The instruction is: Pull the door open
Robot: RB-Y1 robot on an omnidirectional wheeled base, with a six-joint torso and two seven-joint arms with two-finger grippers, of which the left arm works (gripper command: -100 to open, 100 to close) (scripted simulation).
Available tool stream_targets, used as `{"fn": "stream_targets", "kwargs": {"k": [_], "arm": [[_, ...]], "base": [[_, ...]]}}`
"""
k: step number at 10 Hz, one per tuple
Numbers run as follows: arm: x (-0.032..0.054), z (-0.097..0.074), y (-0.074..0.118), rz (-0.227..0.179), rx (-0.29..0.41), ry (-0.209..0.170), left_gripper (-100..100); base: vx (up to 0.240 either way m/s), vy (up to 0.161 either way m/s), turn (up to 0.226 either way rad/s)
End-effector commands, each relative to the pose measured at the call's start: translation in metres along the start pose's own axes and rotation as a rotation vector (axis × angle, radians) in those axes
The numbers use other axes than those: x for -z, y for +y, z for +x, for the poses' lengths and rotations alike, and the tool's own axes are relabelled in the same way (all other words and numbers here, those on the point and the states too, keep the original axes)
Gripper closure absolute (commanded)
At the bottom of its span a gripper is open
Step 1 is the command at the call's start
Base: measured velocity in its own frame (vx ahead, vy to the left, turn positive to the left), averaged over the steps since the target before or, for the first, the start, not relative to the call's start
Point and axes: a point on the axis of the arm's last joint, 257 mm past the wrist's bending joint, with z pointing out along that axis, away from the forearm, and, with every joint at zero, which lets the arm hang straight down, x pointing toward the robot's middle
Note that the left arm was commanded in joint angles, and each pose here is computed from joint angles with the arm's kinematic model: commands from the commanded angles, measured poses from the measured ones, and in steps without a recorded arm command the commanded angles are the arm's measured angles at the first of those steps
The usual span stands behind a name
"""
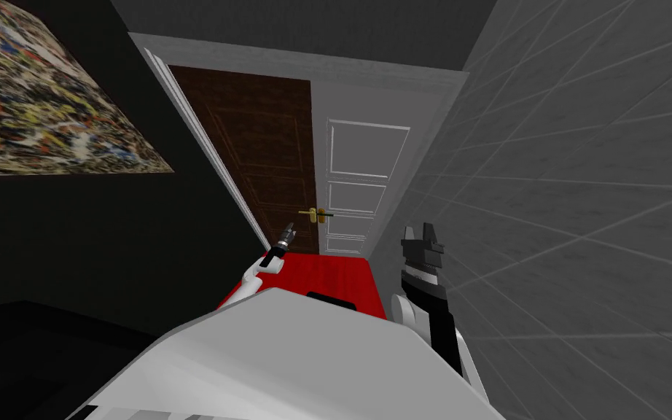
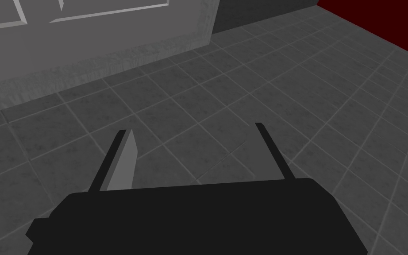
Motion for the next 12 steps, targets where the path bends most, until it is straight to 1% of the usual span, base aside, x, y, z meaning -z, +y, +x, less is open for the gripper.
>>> {"fn": "stream_targets", "kwargs": {"k": [1,3,6,8,10,11,12], "arm": [[-0.0014,-0.007,0.009,-0.018,0.006,-0.009,-100],[-0.0031,-0.013,0.016,-0.034,0.010,-0.017,-100],[-0.0069,-0.029,0.032,-0.072,0.020,-0.040,-100],[-0.0081,-0.036,0.038,-0.087,0.024,-0.049,-100],[-0.0098,-0.046,0.047,-0.109,0.031,-0.065,-100],[-0.0097,-0.043,0.044,-0.102,0.028,-0.060,-100],[-0.0046,-0.064,0.048,-0.115,0.017,-0.091,-100]], "base": [[0.134,0.011,-0.060],[0.108,0.009,-0.048],[0.135,0.027,-0.074],[0.129,0.002,-0.056],[0.125,0.012,-0.069],[0.065,0.010,-0.015],[0.088,0.056,0.076]]}}
